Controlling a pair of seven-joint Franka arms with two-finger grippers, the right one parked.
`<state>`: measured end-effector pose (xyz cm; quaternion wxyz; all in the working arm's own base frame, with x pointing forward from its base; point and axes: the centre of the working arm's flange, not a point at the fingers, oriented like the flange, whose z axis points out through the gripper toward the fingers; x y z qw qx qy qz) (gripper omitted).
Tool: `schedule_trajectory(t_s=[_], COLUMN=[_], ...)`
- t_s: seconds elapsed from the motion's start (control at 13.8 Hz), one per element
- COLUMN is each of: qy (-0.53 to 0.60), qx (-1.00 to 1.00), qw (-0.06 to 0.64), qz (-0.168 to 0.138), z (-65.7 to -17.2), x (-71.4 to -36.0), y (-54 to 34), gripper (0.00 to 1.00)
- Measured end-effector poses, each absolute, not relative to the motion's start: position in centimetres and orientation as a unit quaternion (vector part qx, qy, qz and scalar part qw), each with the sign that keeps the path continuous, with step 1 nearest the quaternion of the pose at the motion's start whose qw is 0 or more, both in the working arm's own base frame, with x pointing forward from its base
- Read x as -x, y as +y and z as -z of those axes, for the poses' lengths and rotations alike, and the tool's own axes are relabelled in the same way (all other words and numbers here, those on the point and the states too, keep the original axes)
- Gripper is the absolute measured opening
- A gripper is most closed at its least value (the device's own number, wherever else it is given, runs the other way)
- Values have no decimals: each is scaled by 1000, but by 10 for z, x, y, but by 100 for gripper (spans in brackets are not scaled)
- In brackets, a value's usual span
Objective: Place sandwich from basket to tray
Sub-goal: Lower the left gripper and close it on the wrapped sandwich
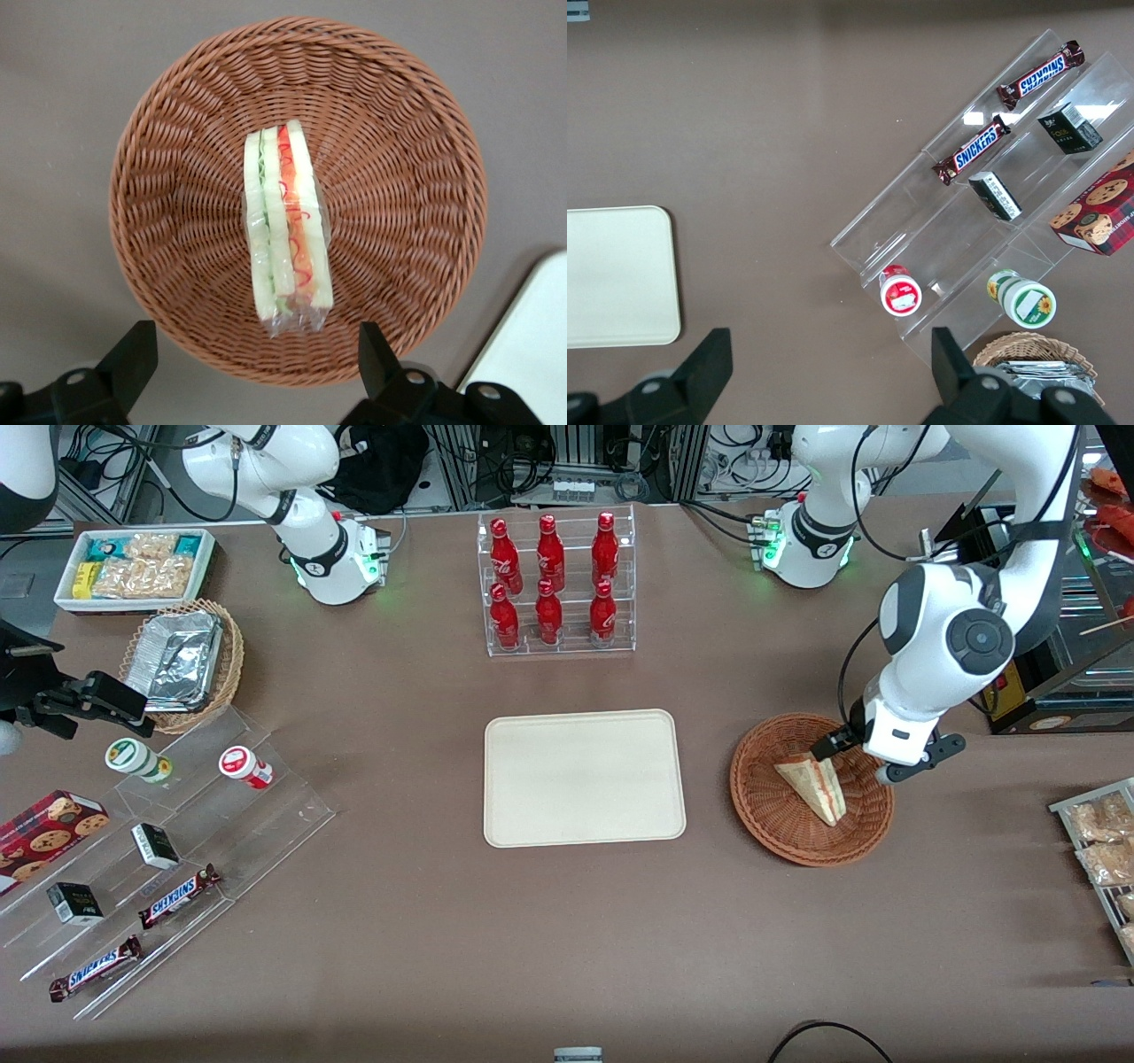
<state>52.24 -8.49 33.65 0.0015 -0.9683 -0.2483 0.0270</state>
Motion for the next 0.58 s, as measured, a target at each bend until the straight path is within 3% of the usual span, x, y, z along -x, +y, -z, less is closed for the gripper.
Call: schedule_trajectory(t_s=[0.58], qy=[-325], qx=[945], qw=[-1], qz=[-38], z=[-289], x=[-528], y=[-95], gripper=[100])
